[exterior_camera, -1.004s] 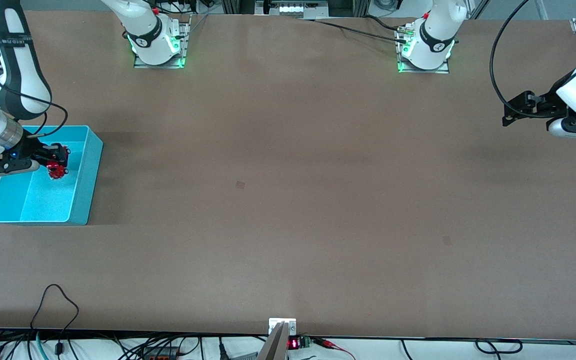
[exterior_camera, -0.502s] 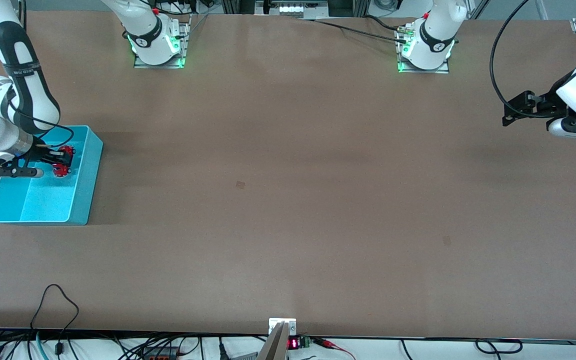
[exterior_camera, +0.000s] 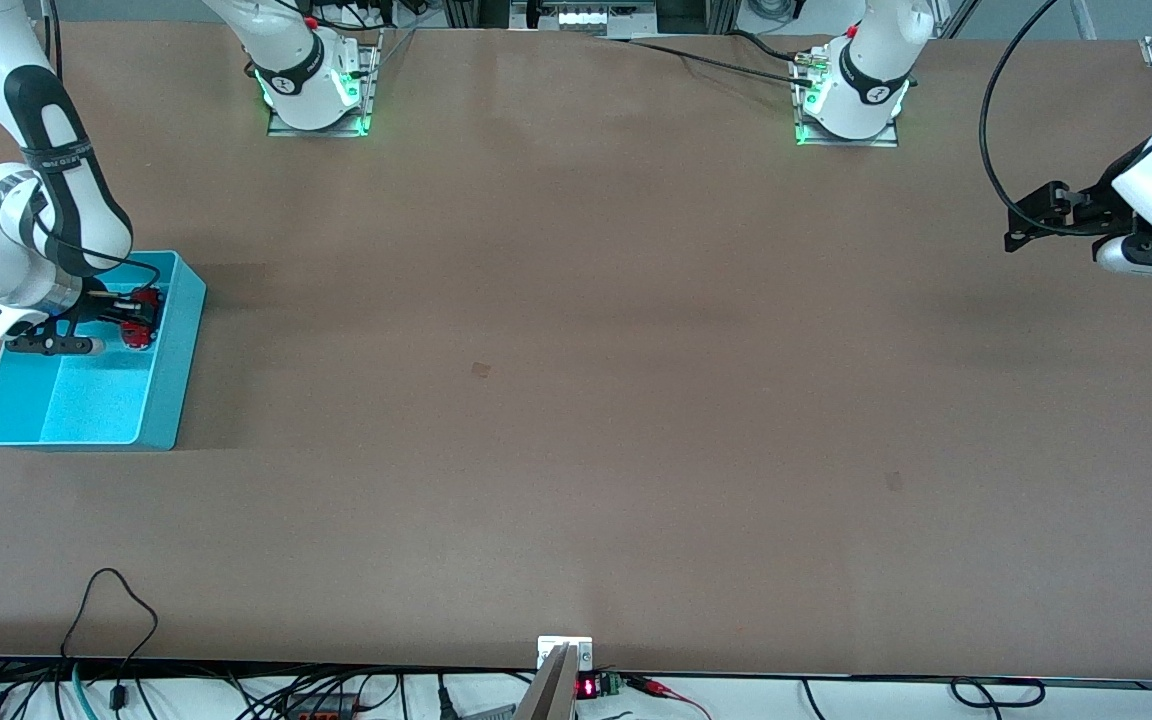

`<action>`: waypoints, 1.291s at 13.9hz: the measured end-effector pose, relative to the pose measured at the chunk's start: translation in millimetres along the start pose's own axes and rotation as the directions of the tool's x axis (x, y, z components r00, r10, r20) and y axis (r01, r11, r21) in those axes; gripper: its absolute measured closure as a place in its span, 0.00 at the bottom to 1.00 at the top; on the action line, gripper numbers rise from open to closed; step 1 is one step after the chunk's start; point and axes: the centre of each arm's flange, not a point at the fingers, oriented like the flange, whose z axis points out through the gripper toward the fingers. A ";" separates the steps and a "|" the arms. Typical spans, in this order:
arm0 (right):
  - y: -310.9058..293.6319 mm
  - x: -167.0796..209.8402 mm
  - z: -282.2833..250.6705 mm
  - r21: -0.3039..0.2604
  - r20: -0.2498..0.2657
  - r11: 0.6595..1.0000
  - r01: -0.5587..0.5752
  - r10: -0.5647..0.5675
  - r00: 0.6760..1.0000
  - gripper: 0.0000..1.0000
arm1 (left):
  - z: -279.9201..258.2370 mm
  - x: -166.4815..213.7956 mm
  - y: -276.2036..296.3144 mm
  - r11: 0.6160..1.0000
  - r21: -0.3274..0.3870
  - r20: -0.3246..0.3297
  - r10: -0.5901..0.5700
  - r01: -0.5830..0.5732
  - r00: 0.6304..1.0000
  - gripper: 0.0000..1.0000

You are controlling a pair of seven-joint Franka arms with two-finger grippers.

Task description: Wind red beetle toy and store in blue box

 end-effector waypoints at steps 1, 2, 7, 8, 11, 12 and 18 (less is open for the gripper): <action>0.0 -0.1 0.1 0.000 0.001 1.000 0.000 0.000 1.000 0.56 | 0.0 -0.1 0.0 1.000 0.000 0.001 0.000 0.000 1.000 0.00; 0.0 -0.1 0.1 0.000 0.001 1.000 0.000 0.000 1.000 0.56 | 0.1 -0.1 0.0 1.000 0.000 0.001 0.000 0.000 1.000 0.00; -1.4 2.6 -1.7 -0.002 -0.005 1.000 0.011 -0.011 1.000 0.12 | 0.2 -0.2 0.0 1.000 0.000 0.002 0.000 0.000 1.000 0.00; -2.2 5.3 -6.9 -0.004 -0.015 1.000 0.015 -0.015 1.000 0.04 | 0.2 -0.2 0.0 1.000 0.000 0.002 0.000 0.000 1.000 0.00; -6.1 17.2 -63.1 0.011 -0.047 0.999 0.037 -0.037 0.998 0.00 | 0.2 -0.2 0.0 1.000 0.000 0.002 0.000 0.000 1.000 0.00; -10.5 26.9 -105.2 0.034 -0.016 0.998 0.062 -0.061 0.998 0.00 | 0.2 -0.2 0.0 1.000 0.000 0.002 0.000 0.000 1.000 0.00; -73.7 33.3 -290.1 0.045 -0.069 0.978 0.202 -0.198 0.978 0.00 | 0.2 -0.2 0.0 1.000 0.000 0.002 0.000 0.000 1.000 0.00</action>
